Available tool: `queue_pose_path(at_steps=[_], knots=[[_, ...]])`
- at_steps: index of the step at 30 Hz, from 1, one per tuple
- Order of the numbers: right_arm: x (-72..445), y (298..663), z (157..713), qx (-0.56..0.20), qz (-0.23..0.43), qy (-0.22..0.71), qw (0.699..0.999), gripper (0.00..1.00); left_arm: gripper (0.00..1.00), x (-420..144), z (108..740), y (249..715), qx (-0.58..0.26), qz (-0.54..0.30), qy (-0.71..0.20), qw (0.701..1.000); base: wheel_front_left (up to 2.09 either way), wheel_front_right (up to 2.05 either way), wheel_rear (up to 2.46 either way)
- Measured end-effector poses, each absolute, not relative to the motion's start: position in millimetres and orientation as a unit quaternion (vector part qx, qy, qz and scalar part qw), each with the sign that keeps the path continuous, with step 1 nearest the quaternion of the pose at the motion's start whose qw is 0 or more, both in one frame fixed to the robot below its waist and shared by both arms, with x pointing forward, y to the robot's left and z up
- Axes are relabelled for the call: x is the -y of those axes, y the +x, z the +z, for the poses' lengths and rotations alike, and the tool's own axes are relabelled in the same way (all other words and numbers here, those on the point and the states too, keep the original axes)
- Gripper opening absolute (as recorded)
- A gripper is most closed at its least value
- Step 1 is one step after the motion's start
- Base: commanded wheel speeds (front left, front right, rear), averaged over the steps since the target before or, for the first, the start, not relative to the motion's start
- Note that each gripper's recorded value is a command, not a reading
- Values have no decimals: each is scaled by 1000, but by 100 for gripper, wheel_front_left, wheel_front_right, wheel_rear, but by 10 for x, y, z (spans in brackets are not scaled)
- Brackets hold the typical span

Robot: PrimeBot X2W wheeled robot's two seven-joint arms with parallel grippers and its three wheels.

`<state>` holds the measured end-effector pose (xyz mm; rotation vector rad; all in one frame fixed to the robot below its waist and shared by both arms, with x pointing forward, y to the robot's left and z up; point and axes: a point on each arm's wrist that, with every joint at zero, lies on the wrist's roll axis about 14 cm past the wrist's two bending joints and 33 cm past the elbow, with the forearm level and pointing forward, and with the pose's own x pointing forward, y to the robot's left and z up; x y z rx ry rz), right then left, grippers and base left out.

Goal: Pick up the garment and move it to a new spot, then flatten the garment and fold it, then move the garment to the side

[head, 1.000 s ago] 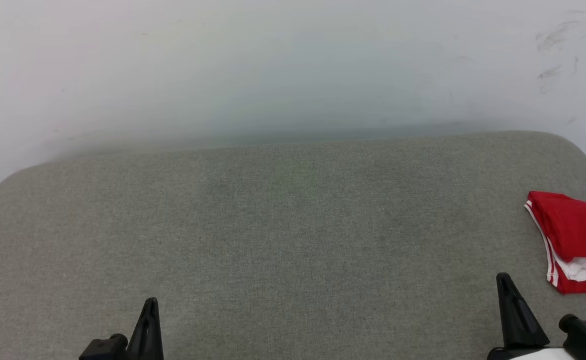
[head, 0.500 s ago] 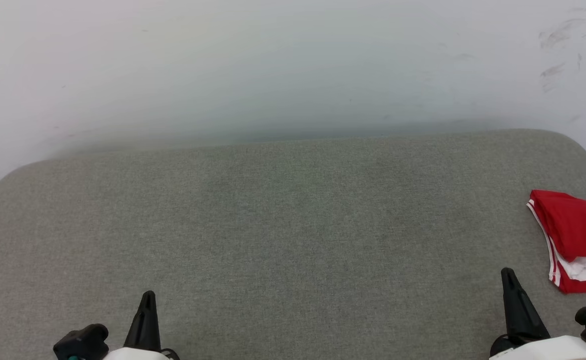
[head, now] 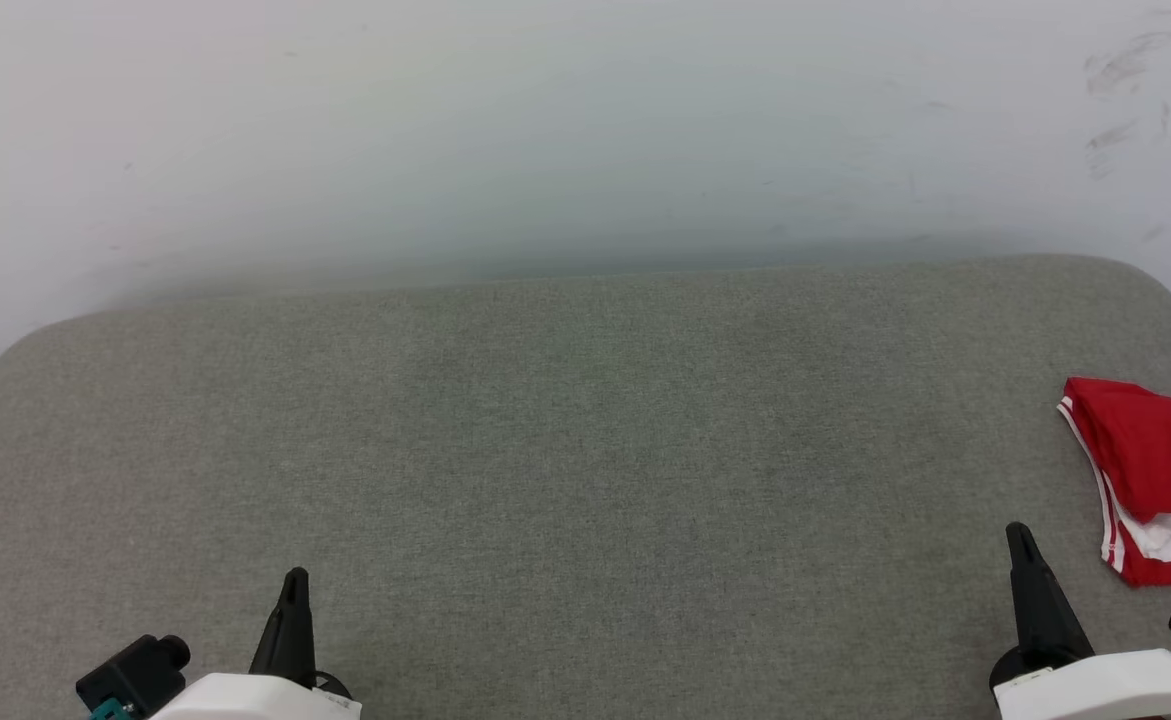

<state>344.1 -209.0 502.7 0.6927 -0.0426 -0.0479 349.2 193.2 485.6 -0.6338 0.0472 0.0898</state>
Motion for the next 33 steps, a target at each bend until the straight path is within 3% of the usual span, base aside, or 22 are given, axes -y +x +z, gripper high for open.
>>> queue_pose_path(at_steps=[33], knots=[[2085, 3635, 5011, 7, -26, 518, 855, 0, 0, -1954, 4874, 3662, -31, 38, -507, 861, 0, 0, 0]])
